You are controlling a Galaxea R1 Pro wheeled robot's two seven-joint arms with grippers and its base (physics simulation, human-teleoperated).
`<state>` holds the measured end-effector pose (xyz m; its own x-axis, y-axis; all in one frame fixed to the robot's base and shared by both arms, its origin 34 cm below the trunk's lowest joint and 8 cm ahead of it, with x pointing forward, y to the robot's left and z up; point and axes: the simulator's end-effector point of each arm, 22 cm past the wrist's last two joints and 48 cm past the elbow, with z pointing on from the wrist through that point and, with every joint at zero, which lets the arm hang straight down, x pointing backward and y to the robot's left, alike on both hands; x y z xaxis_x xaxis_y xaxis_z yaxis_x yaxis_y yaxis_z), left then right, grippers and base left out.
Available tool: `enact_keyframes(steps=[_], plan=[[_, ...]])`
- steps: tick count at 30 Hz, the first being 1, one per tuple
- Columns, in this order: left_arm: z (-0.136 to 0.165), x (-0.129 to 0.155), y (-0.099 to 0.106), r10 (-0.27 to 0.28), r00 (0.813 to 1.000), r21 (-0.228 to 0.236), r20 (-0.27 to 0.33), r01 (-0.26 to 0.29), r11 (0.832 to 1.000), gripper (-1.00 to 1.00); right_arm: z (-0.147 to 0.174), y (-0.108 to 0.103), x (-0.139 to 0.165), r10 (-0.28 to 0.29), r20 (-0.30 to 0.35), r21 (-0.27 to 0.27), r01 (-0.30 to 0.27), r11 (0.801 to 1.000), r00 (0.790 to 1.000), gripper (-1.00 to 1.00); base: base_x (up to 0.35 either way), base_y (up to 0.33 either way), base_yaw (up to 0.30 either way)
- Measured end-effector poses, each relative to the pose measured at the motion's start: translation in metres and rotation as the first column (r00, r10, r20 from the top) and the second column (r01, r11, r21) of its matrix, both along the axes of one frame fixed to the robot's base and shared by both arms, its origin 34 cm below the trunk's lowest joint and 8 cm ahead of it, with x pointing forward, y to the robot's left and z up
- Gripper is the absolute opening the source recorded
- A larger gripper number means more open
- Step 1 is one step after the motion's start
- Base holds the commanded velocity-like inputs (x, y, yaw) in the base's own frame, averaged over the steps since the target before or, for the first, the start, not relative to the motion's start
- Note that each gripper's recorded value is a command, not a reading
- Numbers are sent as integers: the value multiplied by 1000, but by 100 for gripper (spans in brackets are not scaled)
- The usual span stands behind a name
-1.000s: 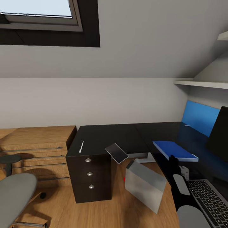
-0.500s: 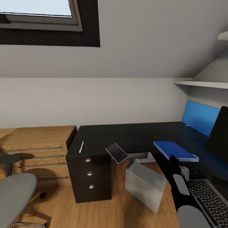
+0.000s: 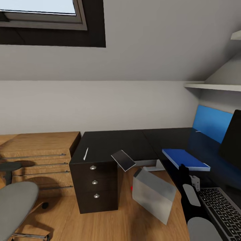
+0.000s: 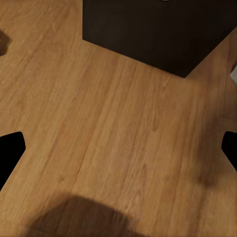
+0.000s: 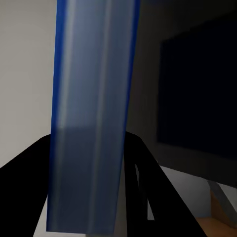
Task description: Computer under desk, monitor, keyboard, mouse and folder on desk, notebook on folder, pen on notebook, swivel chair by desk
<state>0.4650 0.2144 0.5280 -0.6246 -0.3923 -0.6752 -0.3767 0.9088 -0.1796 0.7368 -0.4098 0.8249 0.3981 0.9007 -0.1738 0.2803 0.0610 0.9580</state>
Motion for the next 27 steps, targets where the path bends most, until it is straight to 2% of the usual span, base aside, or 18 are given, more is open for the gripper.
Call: enact_keyframes(steps=[7, 14, 27], plan=[[0, 0, 1, 2, 1000, -1, 0, -2, 1000, 100, 0, 0, 0, 0, 0, 0, 0, 1000, 1000, -100, 10, 1, 0], [0, 0, 1, 2, 1000, -1, 1, -2, 1000, 100, 0, 0, 0, 1, 0, 0, -1, 1000, 1000, -100, 160, 26, 0], [0, 0, 1, 1, 1000, -1, 0, -1, 1000, 100, 1, -1, 1, 4, 3, 1, -4, 1000, 1000, -100, 9, 1, 0]])
